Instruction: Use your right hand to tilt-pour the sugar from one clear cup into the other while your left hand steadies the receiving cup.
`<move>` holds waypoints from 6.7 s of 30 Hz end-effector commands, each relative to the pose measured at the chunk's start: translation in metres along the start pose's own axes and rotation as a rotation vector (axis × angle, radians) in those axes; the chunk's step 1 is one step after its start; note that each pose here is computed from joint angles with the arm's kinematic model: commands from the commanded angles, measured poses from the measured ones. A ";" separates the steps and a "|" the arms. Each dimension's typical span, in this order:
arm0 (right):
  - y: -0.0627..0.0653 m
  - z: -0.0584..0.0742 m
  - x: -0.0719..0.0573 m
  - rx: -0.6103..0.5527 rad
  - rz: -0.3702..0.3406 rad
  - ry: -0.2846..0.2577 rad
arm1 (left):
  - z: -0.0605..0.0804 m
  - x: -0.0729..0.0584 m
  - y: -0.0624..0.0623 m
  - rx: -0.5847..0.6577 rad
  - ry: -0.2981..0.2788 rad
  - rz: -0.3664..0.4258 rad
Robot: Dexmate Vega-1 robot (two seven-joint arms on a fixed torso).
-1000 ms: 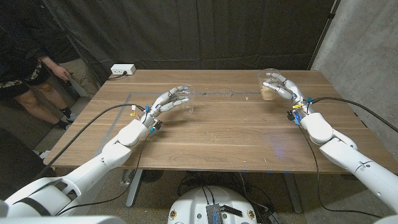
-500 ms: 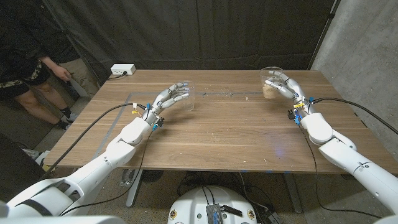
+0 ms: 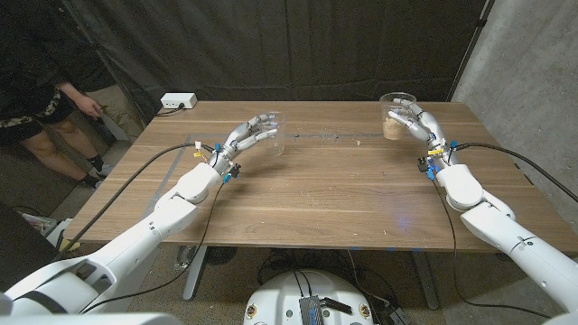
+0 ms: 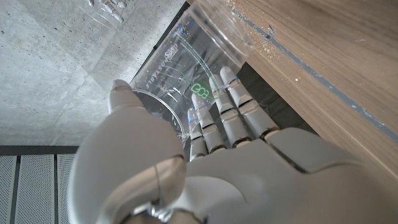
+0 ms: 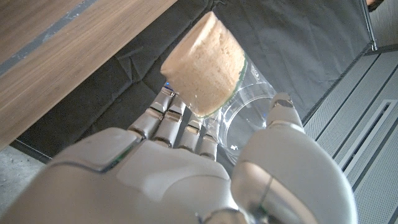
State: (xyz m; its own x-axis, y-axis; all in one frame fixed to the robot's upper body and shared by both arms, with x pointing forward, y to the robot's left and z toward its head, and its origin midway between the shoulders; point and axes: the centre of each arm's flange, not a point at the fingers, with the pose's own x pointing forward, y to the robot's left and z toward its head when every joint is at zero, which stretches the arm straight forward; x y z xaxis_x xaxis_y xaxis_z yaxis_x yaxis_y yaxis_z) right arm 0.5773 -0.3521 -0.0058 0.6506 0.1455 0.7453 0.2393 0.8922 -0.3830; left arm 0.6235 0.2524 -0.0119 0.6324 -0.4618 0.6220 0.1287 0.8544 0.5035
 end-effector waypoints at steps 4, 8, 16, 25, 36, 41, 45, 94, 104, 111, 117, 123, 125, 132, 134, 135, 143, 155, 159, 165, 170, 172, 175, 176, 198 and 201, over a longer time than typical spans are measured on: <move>0.006 0.002 -0.004 0.074 -0.035 -0.011 | 0.008 0.009 0.006 0.012 0.026 -0.010; 0.009 0.001 -0.003 0.093 -0.029 -0.008 | 0.011 0.011 0.007 0.012 0.023 -0.012; 0.011 0.001 0.003 0.111 -0.021 -0.006 | 0.015 0.017 0.011 0.003 0.003 -0.003; 0.011 0.000 0.005 0.120 -0.021 -0.004 | 0.019 0.023 0.012 -0.009 -0.023 0.008; 0.014 -0.003 0.004 0.132 -0.038 0.001 | 0.026 0.033 0.015 -0.017 -0.045 0.008; 0.015 -0.005 0.002 0.139 -0.041 0.003 | 0.030 0.035 0.015 -0.015 -0.054 0.007; 0.016 -0.005 0.001 0.139 -0.037 0.001 | 0.032 0.036 0.015 -0.045 -0.060 0.027; -0.026 0.047 0.023 0.101 0.007 -0.034 | 0.032 0.040 0.012 -0.014 -0.045 -0.036; -0.028 0.055 0.029 0.090 0.008 -0.070 | 0.032 0.041 0.014 -0.011 -0.044 -0.041; -0.031 0.064 0.034 0.076 0.011 -0.088 | 0.031 0.042 0.014 -0.012 -0.041 -0.049; -0.037 0.073 0.040 0.056 0.011 -0.106 | 0.029 0.042 0.015 -0.015 -0.040 -0.055; -0.043 0.087 0.048 0.038 0.024 -0.125 | 0.029 0.043 0.015 -0.014 -0.041 -0.061; -0.045 0.093 0.050 0.033 0.026 -0.128 | 0.028 0.043 0.015 -0.014 -0.041 -0.063; -0.050 0.107 0.057 0.016 0.034 -0.141 | 0.028 0.044 0.014 -0.011 -0.039 -0.068; -0.051 0.111 0.059 0.010 0.042 -0.145 | 0.027 0.044 0.013 -0.012 -0.039 -0.070; -0.052 0.112 0.060 0.008 0.042 -0.144 | 0.027 0.044 0.012 -0.012 -0.040 -0.072; -0.057 0.117 0.065 -0.001 0.055 -0.147 | 0.029 0.046 0.008 -0.013 -0.045 -0.087; -0.063 0.134 0.073 -0.026 0.095 -0.162 | 0.031 0.048 0.002 -0.014 -0.052 -0.103; -0.063 0.142 0.076 -0.026 0.111 -0.170 | 0.031 0.047 0.000 -0.016 -0.049 -0.103; -0.060 0.154 0.081 -0.036 0.150 -0.174 | 0.029 0.045 -0.003 -0.020 -0.043 -0.106; -0.056 0.161 0.085 -0.037 0.182 -0.180 | 0.029 0.045 -0.005 -0.020 -0.045 -0.110; -0.054 0.163 0.087 -0.025 0.193 -0.186 | 0.030 0.045 -0.006 -0.020 -0.048 -0.110; -0.050 0.166 0.090 -0.026 0.206 -0.193 | 0.030 0.045 -0.007 -0.021 -0.051 -0.110; -0.049 0.167 0.090 -0.024 0.210 -0.194 | 0.031 0.045 -0.007 -0.020 -0.052 -0.110; -0.017 0.181 0.113 -0.036 0.385 -0.195 | 0.033 0.042 -0.011 -0.022 -0.058 -0.115; -0.015 0.182 0.114 -0.041 0.402 -0.188 | 0.032 0.042 -0.011 -0.023 -0.057 -0.117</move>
State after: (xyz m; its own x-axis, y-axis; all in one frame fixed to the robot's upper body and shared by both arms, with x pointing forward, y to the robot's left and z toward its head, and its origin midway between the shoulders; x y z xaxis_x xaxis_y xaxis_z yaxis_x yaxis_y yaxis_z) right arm 0.5098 -0.2873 0.1793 0.5452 0.5000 0.6729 0.0692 0.7731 -0.6305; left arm 0.6252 0.2159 0.0288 0.5696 -0.5687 0.5934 0.2147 0.7999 0.5604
